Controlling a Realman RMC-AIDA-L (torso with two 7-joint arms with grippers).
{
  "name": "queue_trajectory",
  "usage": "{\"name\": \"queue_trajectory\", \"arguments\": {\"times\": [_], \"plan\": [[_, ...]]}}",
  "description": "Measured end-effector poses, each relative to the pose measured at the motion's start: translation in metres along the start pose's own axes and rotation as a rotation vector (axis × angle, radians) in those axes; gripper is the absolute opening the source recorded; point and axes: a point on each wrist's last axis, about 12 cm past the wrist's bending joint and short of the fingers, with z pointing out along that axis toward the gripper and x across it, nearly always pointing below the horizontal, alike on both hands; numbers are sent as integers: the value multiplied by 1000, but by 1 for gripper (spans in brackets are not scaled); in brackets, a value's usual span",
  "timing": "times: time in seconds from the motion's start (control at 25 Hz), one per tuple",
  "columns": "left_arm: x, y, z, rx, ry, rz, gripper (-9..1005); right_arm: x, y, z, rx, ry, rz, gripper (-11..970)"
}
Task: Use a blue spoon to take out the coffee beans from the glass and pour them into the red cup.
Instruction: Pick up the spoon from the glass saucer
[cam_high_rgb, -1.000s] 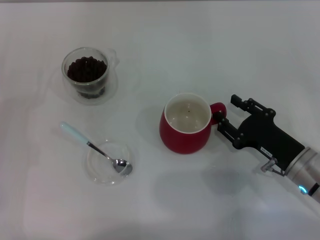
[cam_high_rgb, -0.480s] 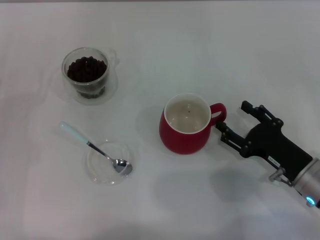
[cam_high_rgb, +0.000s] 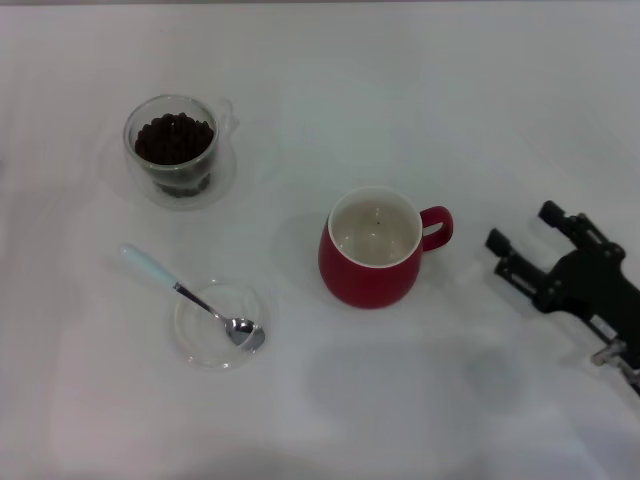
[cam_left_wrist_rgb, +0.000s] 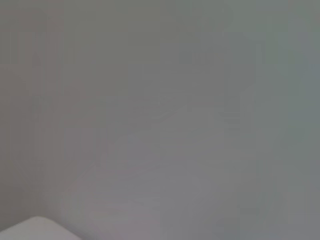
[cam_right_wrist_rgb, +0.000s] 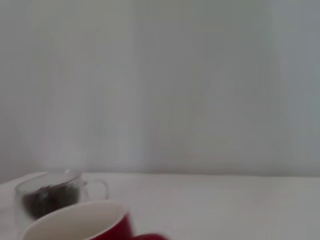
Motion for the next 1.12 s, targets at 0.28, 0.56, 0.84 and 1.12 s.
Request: {"name": "queue_trajectory", "arguments": {"times": [0.28, 0.56, 0.84, 1.12], "plan": [[11, -14, 2, 104, 93, -32, 861, -19, -32, -3, 217, -162, 150, 845], [22, -9, -39, 117, 153, -360, 861, -51, -71, 12, 380, -376, 282, 844], [43, -7, -91, 116, 348, -526, 861, -74, -93, 32, 412, -444, 242, 844], [49, -25, -87, 248, 455, -533, 860, -82, -95, 53, 386, -427, 240, 844]]}}
